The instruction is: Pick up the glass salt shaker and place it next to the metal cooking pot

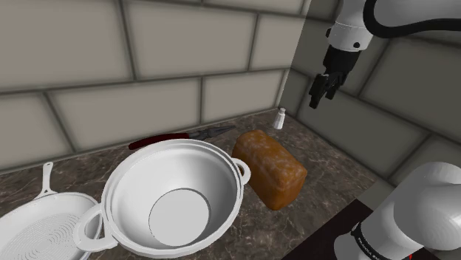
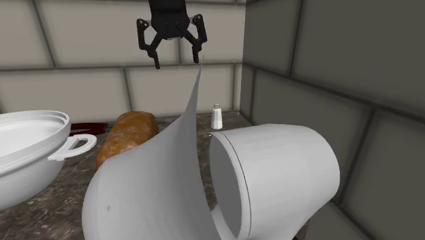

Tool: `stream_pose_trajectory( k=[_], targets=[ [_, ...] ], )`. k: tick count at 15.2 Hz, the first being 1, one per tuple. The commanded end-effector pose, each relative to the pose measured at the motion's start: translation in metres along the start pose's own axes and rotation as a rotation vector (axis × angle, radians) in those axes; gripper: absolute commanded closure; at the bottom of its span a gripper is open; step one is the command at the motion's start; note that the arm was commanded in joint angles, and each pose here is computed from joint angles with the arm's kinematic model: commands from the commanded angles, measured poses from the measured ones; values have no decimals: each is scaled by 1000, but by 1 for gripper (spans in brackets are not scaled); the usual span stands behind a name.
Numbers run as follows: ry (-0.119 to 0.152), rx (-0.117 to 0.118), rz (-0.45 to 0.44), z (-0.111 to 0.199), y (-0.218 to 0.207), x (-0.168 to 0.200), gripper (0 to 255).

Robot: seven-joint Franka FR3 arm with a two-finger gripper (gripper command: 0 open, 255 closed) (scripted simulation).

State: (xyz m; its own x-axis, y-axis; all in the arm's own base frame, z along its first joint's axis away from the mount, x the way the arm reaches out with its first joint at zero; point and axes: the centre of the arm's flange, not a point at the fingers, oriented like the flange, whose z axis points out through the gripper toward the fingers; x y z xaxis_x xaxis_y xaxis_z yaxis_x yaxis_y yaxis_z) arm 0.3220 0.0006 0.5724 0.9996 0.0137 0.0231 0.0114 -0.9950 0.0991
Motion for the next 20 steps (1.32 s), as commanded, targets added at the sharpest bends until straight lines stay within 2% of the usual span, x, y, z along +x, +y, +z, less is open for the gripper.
stream_pose_trajectory(
  k=[1,20],
  targets=[
    [0,0,0,0,0,0,0],
    [161,152,64,162,156,116,0]
  ],
)
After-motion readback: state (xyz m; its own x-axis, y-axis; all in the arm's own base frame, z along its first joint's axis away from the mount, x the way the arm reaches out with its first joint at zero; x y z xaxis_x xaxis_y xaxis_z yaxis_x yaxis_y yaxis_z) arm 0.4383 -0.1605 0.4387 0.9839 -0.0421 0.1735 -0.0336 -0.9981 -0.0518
